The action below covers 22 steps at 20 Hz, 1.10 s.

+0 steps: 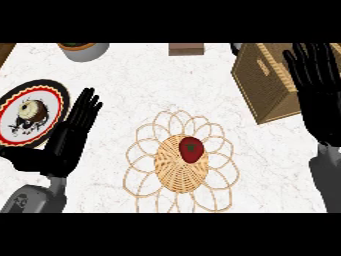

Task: Pick the tomato from the placemat and place it in the basket

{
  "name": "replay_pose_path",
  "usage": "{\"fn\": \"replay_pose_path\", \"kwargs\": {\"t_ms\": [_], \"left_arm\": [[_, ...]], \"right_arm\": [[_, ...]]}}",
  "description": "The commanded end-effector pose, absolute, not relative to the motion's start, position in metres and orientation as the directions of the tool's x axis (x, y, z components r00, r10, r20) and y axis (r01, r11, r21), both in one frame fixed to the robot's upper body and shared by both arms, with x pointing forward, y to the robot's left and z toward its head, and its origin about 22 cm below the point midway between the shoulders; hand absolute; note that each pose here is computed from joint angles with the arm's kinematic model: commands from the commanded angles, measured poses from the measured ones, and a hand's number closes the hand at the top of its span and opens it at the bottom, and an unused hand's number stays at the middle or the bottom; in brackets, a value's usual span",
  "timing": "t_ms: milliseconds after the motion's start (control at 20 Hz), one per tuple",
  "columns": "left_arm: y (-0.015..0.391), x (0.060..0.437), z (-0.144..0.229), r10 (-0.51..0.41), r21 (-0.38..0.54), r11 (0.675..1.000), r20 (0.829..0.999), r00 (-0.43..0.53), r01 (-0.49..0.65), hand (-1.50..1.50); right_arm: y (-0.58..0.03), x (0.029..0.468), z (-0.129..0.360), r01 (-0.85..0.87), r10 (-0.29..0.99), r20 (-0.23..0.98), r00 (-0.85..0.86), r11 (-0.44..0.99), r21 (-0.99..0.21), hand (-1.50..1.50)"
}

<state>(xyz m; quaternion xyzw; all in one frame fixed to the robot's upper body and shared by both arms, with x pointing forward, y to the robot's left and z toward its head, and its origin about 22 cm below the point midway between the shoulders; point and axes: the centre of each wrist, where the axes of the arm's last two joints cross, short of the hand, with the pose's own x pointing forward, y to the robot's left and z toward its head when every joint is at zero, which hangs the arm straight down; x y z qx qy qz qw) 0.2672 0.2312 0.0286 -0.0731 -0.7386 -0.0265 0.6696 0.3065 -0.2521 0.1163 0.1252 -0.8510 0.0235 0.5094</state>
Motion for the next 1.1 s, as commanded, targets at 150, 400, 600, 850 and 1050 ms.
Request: {"fn": "replay_pose_path", "kwargs": {"t_ms": [150, 400, 600, 850, 1050], "left_arm": [[0.259, 0.283, 0.040, -0.100, 0.101, 0.992, 0.995, -0.026, 0.070, 0.00], [0.274, 0.285, 0.034, -0.167, 0.162, 0.985, 0.982, 0.091, 0.064, 0.00], [0.310, 0.293, 0.049, -0.172, 0.176, 0.984, 0.975, 0.141, -0.019, 0.00], [0.318, 0.287, 0.035, -0.167, 0.181, 0.982, 0.969, 0.183, -0.059, 0.00], [0.316, 0.295, 0.028, -0.162, 0.179, 0.981, 0.968, 0.189, -0.078, 0.00]], "right_arm": [[-0.196, 0.344, 0.142, -0.635, -0.377, 0.845, -0.379, 0.771, 0.059, 1.50], [-0.140, 0.322, 0.174, -0.822, -0.300, 0.780, -0.549, 0.360, -0.441, -1.50], [-0.086, 0.289, 0.112, -0.828, -0.406, 0.723, -0.559, 0.322, -0.460, -1.50], [-0.059, 0.270, 0.117, -0.779, -0.271, 0.743, -0.613, 0.365, -0.510, -1.50], [-0.072, 0.278, 0.176, -0.703, -0.042, 0.720, -0.693, 0.263, -0.661, -1.50]]}}
